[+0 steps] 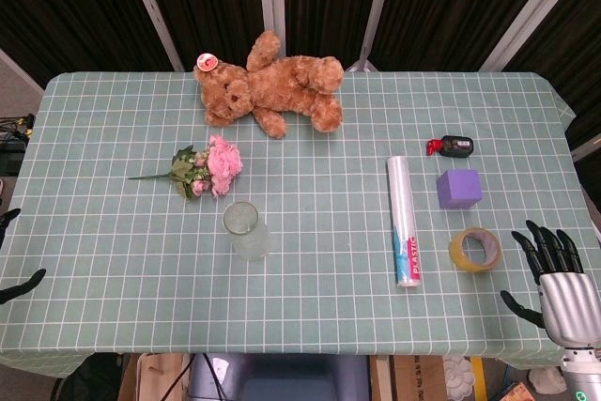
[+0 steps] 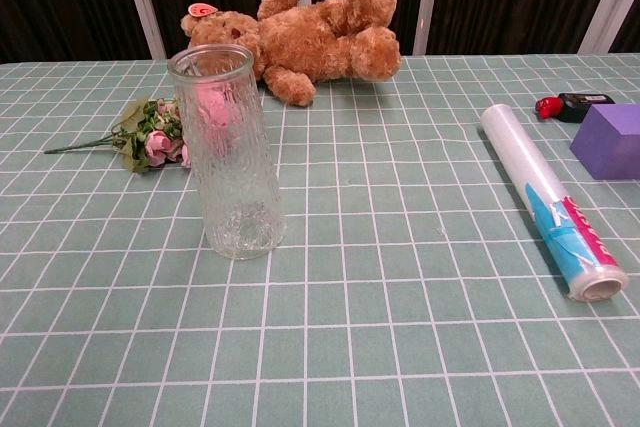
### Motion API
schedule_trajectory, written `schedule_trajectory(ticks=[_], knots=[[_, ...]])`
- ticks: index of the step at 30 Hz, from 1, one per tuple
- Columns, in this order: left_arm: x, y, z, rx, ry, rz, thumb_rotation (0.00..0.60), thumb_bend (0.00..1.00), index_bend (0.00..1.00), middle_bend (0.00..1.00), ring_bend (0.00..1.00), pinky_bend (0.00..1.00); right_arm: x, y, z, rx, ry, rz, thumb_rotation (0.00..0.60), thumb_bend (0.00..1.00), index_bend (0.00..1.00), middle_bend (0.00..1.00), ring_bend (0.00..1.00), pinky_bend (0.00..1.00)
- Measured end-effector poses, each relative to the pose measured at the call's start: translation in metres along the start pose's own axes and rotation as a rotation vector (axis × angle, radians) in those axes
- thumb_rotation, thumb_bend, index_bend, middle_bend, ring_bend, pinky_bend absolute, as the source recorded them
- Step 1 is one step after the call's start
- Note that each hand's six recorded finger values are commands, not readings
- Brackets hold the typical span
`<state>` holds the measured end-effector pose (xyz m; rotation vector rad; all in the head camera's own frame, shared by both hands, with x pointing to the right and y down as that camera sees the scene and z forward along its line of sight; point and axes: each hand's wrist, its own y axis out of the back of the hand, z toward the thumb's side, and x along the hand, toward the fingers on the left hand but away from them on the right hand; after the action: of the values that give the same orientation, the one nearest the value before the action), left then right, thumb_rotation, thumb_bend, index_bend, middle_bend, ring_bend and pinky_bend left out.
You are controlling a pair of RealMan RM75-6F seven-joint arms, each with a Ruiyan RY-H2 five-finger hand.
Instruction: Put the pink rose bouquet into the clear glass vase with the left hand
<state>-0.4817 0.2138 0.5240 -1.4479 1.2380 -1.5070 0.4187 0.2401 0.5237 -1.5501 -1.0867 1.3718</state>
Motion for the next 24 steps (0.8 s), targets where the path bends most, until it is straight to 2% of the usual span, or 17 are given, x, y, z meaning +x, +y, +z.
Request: schedule_trajectory(ticks=[12, 24], knots=[[-0.0026, 0.0014, 0.0007, -0.005, 0.000, 0.005, 0.600, 0.20, 0.15, 0.00, 0.00, 0.00, 0.0024, 0.0041, 0.0002, -0.006, 0.002, -0.014, 0.600, 0.20, 0.14, 0.08, 0.09, 0.00], [-0.0009, 0.0005, -0.0001, -0.003, 0.012, 0.001, 0.600, 0.20, 0.15, 0.01, 0.00, 0.00, 0.0024, 0.0006, 0.0003, 0.001, 0.004, 0.002, 0.600, 0.20, 0.14, 0.08, 0.09, 0.00]])
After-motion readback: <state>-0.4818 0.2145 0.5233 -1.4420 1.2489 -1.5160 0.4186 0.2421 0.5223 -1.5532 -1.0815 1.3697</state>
